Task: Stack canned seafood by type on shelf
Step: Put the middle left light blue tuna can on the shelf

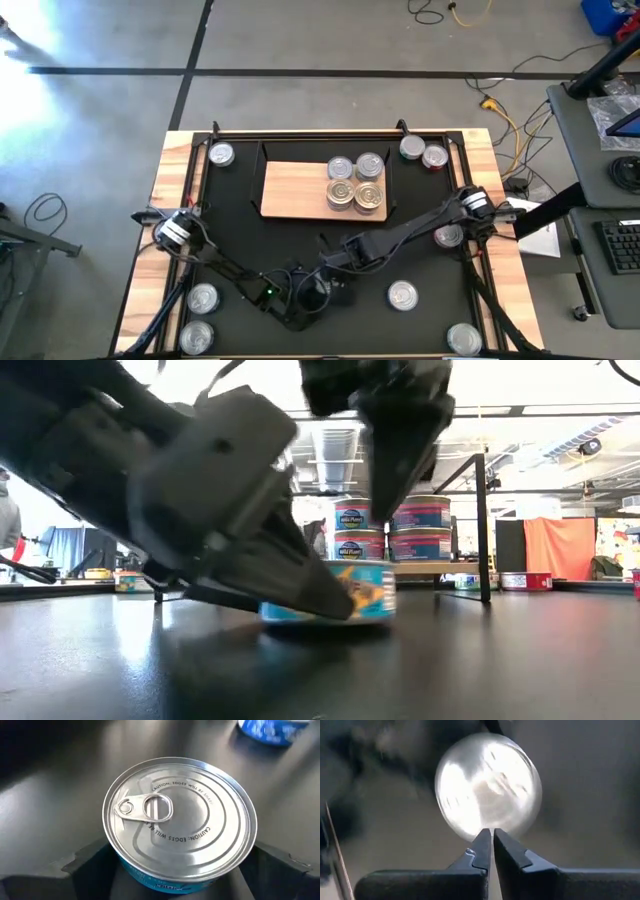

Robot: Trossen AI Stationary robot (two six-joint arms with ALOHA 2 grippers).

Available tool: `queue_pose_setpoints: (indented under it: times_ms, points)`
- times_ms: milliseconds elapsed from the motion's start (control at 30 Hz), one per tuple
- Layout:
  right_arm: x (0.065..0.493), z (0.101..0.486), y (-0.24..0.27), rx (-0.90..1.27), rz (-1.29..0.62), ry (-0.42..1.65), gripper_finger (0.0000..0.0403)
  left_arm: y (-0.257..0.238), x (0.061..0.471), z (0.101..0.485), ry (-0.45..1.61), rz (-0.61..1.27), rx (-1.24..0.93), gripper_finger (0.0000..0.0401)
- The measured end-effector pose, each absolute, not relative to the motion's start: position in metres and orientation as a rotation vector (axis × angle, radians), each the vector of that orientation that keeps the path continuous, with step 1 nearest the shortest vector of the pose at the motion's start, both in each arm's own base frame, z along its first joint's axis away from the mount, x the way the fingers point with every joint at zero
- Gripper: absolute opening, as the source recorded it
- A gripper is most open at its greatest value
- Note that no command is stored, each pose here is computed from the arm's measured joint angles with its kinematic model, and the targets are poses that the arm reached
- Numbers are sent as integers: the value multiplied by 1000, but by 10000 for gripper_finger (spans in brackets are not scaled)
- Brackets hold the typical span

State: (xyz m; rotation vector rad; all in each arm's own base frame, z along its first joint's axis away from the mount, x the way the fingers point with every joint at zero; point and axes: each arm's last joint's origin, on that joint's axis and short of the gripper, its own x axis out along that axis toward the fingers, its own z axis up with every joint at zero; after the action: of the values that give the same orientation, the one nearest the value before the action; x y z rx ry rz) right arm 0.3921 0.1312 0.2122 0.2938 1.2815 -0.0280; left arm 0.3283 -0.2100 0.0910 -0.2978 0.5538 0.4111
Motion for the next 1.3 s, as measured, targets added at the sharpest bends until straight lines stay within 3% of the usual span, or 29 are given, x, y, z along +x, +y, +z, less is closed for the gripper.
queue_pose_setpoints:
  times_ms: [167,633,1300]
  points:
    - [371,249,123,223,-43,1279,13,-206,321,104,625,409,-262,350]
    - [331,328,100,96,-220,977,13,-199,309,163,628,319,-205,348]
    - [321,337,101,144,-231,969,13,-124,280,261,667,274,-60,348]
